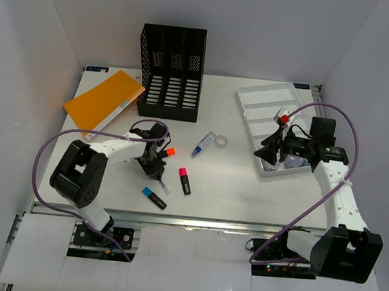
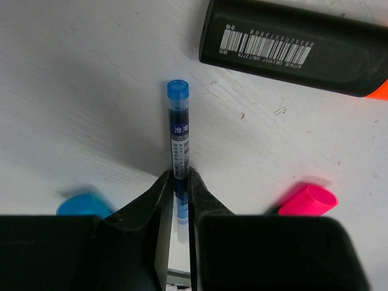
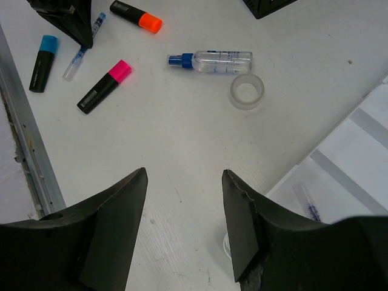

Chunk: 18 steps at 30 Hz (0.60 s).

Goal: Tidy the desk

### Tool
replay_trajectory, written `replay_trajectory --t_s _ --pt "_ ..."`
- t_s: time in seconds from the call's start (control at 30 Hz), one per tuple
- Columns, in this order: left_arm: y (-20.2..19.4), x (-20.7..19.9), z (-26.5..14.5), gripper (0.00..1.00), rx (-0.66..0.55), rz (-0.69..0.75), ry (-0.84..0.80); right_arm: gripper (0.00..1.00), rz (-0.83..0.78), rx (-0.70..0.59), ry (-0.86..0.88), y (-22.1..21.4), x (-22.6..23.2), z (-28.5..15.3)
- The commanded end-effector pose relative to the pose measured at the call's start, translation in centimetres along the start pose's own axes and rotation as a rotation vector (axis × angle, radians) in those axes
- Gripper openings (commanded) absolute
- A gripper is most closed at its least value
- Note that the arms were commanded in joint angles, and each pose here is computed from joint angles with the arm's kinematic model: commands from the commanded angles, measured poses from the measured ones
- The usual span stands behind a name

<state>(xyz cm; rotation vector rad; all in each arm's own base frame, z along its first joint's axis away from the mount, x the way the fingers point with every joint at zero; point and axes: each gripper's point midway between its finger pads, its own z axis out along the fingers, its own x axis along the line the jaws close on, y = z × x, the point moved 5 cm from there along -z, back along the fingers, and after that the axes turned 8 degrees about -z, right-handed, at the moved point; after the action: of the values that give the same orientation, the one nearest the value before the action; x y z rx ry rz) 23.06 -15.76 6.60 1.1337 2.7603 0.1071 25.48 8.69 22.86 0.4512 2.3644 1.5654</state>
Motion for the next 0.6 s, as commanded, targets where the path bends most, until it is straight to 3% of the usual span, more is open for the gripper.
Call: replay_trajectory --t_s 0.0,0.23,0.4,0.5,0.57 --pt "1.5 -0.6 -0.8 0.19 -0.072 -0.063 -0.039 0.59 -0.010 -0.024 0.015 0.2 0.5 -0.3" --pt "2.5 -1.8 -4.5 0.09 -0.127 -0.048 -0.183 0.65 -0.006 -0.054 0.133 0.0 1.7 -0.1" --pt "3.1 -2.9 -9.2 0.01 -0.190 0.045 -0.411 0.70 0.038 -0.089 0.271 -0.3 3.4 0.2" --pt "2.8 -3.5 -11.5 0.00 -0.223 0.166 -0.586 0.87 0.058 -0.110 0.380 -1.1 4.8 0.9" --pt "2.5 -4.0 -12.5 0.00 -0.243 0.235 -0.712 0.91 0.018 -0.120 0.511 -0.9 7.0 2.1"
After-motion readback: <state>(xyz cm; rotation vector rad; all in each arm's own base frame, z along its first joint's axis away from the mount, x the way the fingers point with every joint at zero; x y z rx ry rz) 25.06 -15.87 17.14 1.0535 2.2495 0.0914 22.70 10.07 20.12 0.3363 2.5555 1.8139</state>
